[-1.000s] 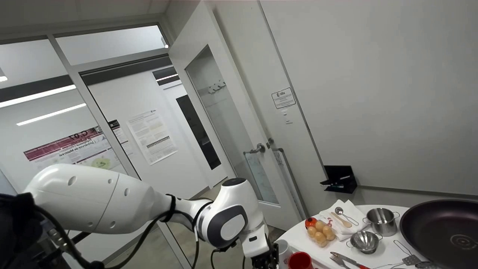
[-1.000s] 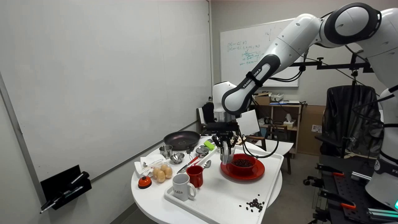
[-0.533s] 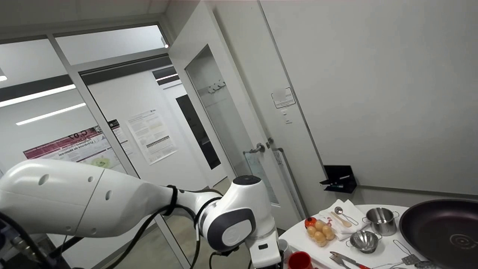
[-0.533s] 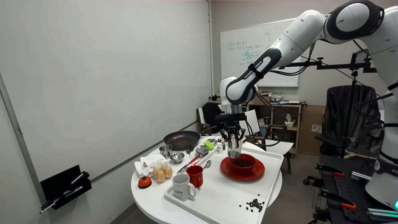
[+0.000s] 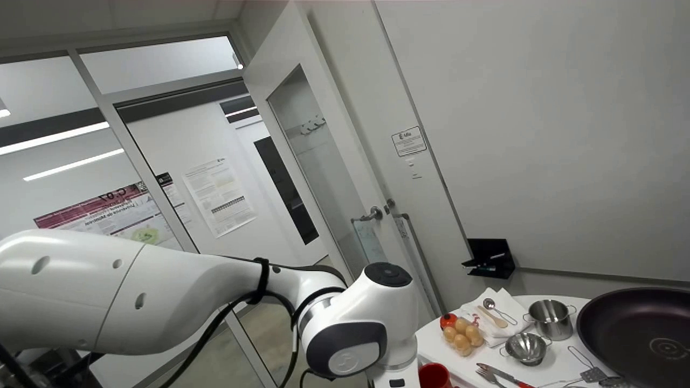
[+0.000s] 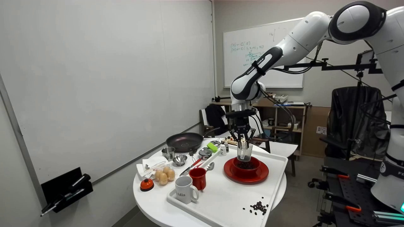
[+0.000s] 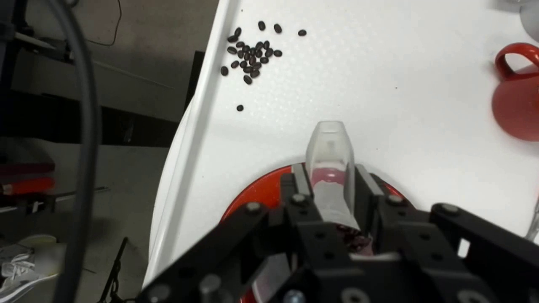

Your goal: Pick up the jug and pour its contents in the red bowl

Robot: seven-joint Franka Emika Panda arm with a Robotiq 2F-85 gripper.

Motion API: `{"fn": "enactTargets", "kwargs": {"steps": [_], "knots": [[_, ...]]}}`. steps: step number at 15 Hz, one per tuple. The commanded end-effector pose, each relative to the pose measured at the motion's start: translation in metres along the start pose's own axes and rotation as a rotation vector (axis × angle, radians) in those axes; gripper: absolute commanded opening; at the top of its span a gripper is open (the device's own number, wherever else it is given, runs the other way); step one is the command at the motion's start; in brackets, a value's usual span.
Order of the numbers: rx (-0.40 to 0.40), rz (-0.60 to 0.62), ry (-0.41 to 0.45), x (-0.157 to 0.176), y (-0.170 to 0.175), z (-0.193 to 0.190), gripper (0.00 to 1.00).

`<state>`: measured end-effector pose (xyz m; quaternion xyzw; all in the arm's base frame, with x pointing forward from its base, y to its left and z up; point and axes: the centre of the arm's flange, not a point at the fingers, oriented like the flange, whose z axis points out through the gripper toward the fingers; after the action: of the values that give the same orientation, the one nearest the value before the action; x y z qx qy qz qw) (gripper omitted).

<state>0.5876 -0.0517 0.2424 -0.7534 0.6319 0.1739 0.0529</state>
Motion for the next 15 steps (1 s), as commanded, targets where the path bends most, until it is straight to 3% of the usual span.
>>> {"fn": "enactTargets", "kwargs": {"steps": [1,11,15], "knots": [[0.011,-0.03,-0.158,0.014,0.007,-0.005,0.07],[0.067,-0.083,-0.443,0.044,0.017,-0.011,0.07],[0.087,-0.084,-0.507,0.062,0.014,-0.009,0.07]]}}
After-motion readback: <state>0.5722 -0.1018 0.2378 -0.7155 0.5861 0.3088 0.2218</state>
